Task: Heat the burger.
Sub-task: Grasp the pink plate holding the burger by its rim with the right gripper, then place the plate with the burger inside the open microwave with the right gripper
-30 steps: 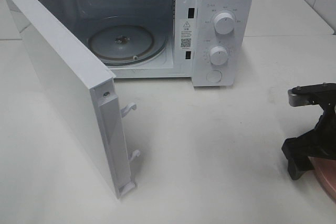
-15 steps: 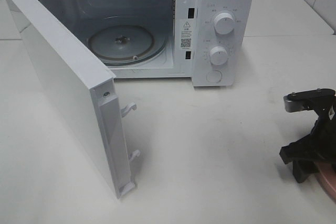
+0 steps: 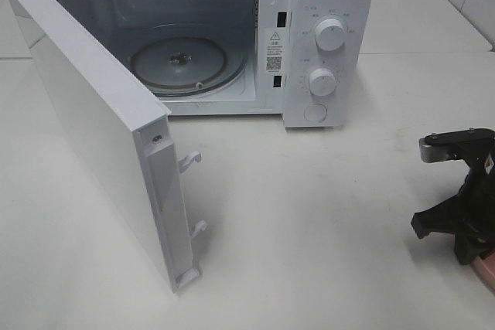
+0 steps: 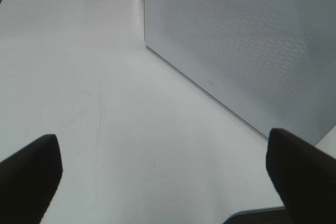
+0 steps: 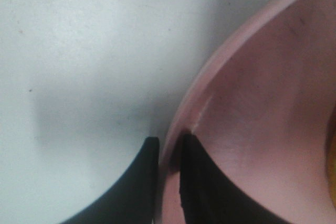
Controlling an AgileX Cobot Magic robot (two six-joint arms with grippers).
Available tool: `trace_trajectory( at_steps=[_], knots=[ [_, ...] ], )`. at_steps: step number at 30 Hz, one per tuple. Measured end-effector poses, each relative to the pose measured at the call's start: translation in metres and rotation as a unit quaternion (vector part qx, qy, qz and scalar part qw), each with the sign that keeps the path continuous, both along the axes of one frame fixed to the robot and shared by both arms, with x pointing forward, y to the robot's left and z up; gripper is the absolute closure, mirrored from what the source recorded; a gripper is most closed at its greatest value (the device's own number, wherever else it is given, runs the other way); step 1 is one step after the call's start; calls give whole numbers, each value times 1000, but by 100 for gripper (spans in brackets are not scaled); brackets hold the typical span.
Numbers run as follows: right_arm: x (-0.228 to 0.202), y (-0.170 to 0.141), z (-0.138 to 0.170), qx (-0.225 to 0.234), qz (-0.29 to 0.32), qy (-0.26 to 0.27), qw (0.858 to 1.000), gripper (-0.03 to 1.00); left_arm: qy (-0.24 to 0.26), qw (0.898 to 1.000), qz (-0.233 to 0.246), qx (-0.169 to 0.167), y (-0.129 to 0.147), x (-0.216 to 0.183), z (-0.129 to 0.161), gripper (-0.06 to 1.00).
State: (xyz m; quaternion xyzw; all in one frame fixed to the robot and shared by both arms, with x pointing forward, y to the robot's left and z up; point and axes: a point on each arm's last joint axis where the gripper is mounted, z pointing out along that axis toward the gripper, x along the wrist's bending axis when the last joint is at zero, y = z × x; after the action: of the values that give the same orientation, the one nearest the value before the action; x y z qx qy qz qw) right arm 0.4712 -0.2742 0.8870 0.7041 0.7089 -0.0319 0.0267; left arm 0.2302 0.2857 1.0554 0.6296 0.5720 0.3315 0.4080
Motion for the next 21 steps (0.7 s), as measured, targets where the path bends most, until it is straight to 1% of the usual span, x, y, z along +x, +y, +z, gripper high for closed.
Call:
trace_trajectory(
  at_steps=[6, 8, 11, 12, 13, 16, 18, 19, 20, 21],
  knots=[
    [-1, 0, 2, -5, -1, 0, 1000, 85, 0, 1000, 0, 0, 0, 0, 0, -3],
    [-2, 3, 3, -17, 4, 0, 1000, 88, 0, 1000, 0, 0, 0, 0, 0, -3],
    [-2, 5, 3, -26, 10, -1, 1000, 88, 0, 1000, 0, 0, 0, 0, 0, -3],
    [-3, 6, 3, -32, 13, -1, 999, 89, 0, 1000, 0, 0, 0, 0, 0, -3],
    [-4, 9, 4, -48, 21, 0, 999, 91, 0, 1000, 0, 0, 0, 0, 0, -3],
    [-5, 10, 4, -56, 24, 1, 998, 91, 0, 1000, 0, 0, 0, 0, 0, -3],
    [-9, 15, 6, -91, 36, 0, 995, 94, 0, 1000, 0, 0, 0, 0, 0, -3],
    [-9, 15, 6, -91, 36, 0, 995, 94, 0, 1000, 0, 0, 0, 0, 0, -3],
    [-10, 18, 8, -107, 41, -3, 993, 94, 0, 1000, 0, 0, 0, 0, 0, -3],
    [-10, 18, 8, -107, 41, -3, 993, 94, 0, 1000, 0, 0, 0, 0, 0, -3]
  ],
)
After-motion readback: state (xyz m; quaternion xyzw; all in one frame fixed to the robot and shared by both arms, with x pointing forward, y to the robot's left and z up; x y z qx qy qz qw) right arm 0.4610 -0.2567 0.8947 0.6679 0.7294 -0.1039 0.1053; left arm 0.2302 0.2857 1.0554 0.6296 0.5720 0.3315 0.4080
